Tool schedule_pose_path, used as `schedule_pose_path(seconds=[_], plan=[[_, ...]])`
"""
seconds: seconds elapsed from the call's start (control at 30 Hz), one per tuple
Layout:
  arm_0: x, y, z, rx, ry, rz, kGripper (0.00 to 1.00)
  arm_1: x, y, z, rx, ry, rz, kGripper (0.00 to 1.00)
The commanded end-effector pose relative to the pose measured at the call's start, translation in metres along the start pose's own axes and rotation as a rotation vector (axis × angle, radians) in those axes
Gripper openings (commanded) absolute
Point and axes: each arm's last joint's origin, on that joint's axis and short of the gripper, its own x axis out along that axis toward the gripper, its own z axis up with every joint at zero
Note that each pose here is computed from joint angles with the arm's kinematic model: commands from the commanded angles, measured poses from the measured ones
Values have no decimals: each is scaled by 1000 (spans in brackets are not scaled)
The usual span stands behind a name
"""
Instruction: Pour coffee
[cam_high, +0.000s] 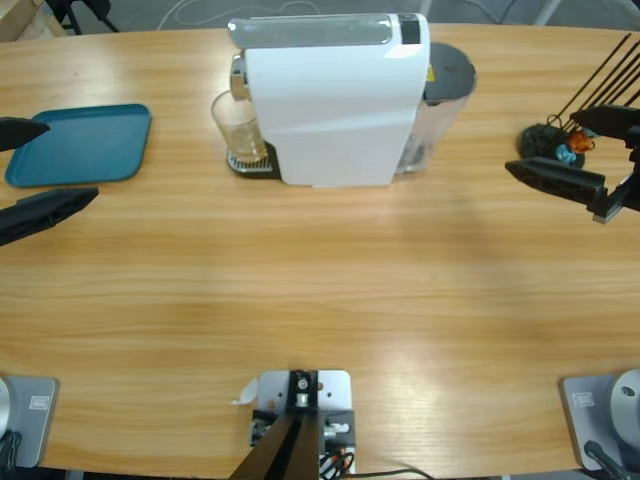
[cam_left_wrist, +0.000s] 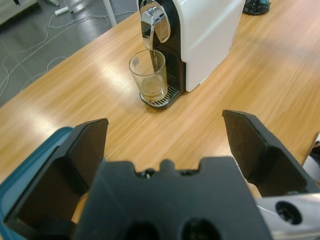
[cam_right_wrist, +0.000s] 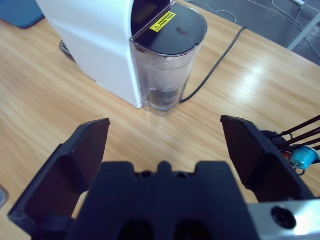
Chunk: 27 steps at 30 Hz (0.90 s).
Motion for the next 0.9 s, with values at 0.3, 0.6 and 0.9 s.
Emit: schedule_pose_path(seconds=[0.3,0.6,0.9], plan=[[75,52,9,107,113,-170,1000,4,2,-9,5,59,47,1000],[115,64,4,108,91,-217,1000,7,2,-10,4,74,39,1000],[155,81,12,81,80,-258,1000,14,3,-10,6,104,45,1000]])
